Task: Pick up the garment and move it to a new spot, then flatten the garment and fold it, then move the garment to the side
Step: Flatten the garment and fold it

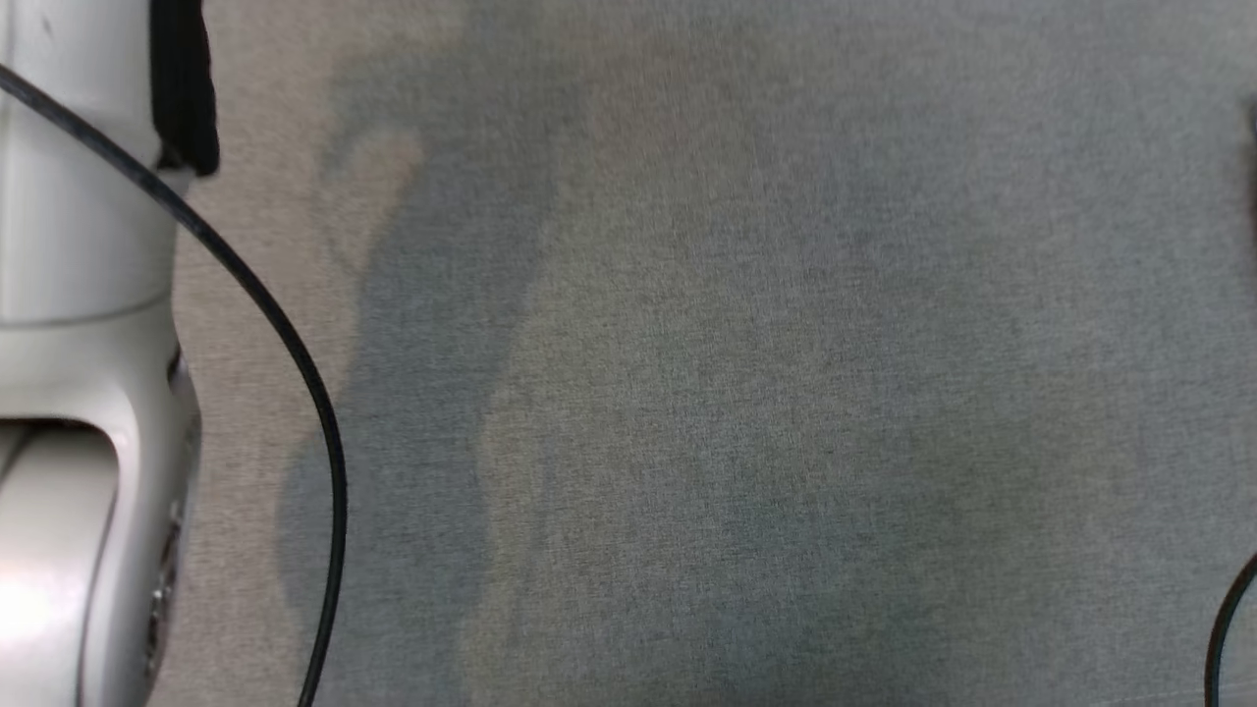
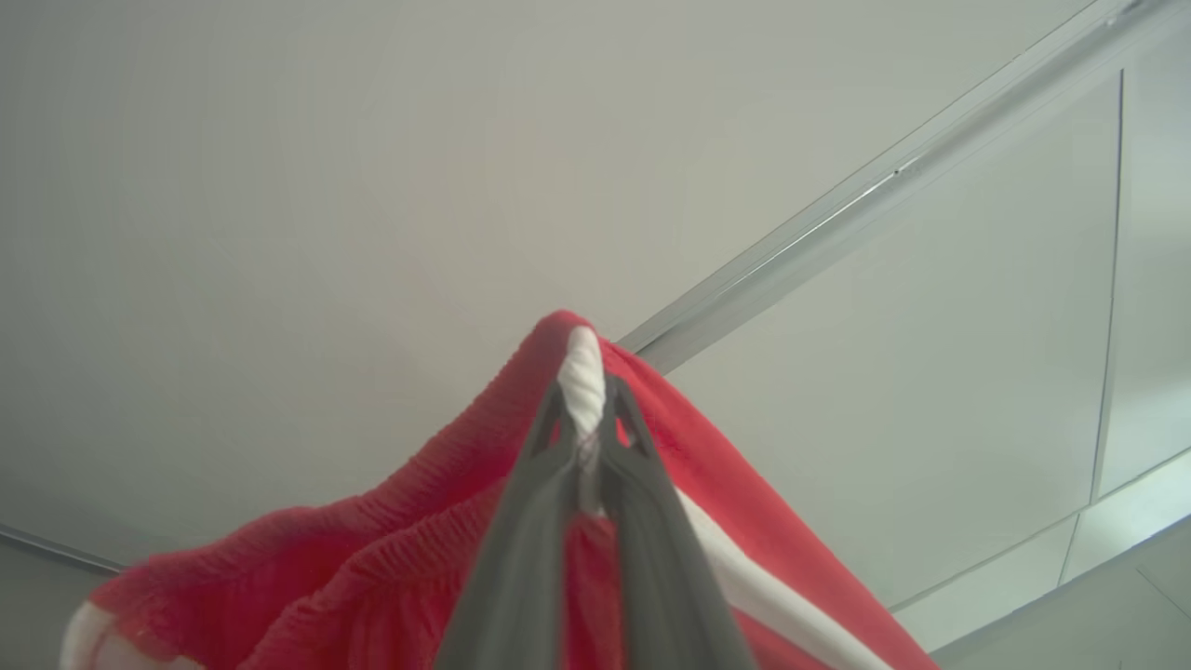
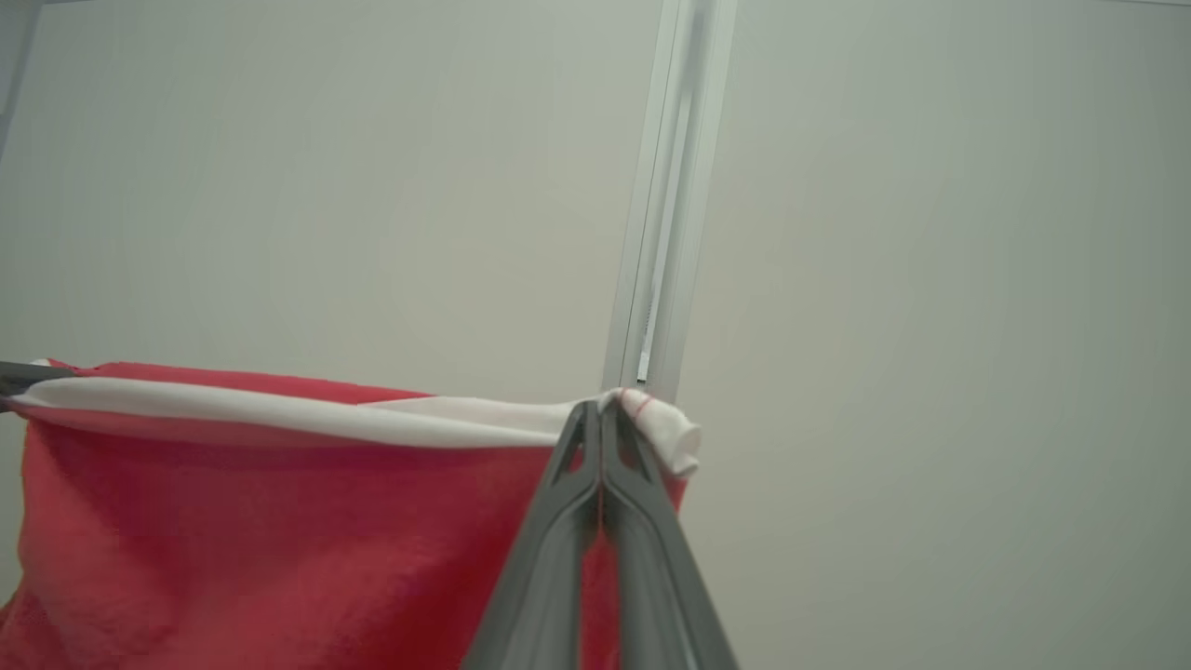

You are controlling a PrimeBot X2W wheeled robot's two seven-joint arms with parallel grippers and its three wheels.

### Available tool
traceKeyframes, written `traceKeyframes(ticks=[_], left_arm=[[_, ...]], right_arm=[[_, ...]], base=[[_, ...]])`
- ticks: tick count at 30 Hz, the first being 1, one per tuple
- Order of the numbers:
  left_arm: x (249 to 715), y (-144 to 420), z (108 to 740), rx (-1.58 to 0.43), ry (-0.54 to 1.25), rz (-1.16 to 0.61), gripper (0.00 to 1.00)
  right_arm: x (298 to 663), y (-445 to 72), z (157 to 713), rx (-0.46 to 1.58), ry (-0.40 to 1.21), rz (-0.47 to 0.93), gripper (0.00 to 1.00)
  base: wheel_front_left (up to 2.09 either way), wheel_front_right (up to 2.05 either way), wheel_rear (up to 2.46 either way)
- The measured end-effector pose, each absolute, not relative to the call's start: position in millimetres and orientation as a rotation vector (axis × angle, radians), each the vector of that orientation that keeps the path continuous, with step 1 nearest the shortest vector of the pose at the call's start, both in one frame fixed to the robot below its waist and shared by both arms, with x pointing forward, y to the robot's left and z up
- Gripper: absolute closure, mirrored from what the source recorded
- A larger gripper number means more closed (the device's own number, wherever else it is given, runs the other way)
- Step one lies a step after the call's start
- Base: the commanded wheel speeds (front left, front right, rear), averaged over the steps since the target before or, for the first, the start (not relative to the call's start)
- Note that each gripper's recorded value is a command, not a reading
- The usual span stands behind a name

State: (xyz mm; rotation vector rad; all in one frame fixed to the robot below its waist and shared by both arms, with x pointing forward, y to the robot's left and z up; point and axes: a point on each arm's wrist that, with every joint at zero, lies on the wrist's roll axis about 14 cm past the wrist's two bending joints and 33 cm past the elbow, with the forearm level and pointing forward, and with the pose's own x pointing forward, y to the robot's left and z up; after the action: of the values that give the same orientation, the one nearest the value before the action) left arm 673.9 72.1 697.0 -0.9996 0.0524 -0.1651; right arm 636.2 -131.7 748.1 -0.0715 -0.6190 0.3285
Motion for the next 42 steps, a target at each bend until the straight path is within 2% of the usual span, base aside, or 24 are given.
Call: traceKeyframes(ticks=[4,8,9,11,12,15,20,28,33,42], left_arm=[[705.4,70.5,679.7,-0.989,-0.008,-0.166,1.00],[725.2,65.6,603.3,-0.888,0.040,-0.135,1.00],[725.2,65.6,603.3,-0.888,0.040,-0.135,1.00],[721.3,65.8,538.8,-0.812,0.143,-0.106,1.00],[721.3,65.8,538.8,-0.812,0.143,-0.106,1.00],[705.6,72.2,486.9,-0.735,0.231,-0.088,1.00],[667.0,81.2,425.9,-0.594,0.374,-0.089,1.00],[609.5,102.2,386.0,-0.390,0.526,-0.126,1.00],[573.2,101.8,380.6,-0.148,0.548,-0.245,1.00],[537.6,101.3,387.0,-0.056,0.517,-0.293,1.00]], right_arm=[[662.2,-132.6,728.5,-0.059,-0.617,0.307,1.00],[678.2,-116.4,654.5,-0.048,-0.481,0.338,1.00],[678.2,-116.4,654.5,-0.048,-0.481,0.338,1.00],[676.8,-109.9,593.1,-0.024,-0.353,0.351,1.00],[676.8,-109.9,593.1,-0.024,-0.353,0.351,1.00],[668.4,-104.3,548.0,0.029,-0.251,0.356,1.00],[638.0,-95.4,483.9,0.035,-0.088,0.387,1.00],[596.4,-92.4,450.8,0.034,0.040,0.410,1.00],[569.8,-96.6,440.4,0.013,0.106,0.420,1.00],[532.3,-109.7,431.6,0.025,0.184,0.405,1.00]], base=[[0.00,0.00,0.00],[0.00,0.00,0.00],[0.00,0.00,0.00],[0.00,0.00,0.00],[0.00,0.00,0.00],[0.00,0.00,0.00],[0.00,0.00,0.00],[0.00,0.00,0.00],[0.00,0.00,0.00],[0.00,0.00,0.00]])
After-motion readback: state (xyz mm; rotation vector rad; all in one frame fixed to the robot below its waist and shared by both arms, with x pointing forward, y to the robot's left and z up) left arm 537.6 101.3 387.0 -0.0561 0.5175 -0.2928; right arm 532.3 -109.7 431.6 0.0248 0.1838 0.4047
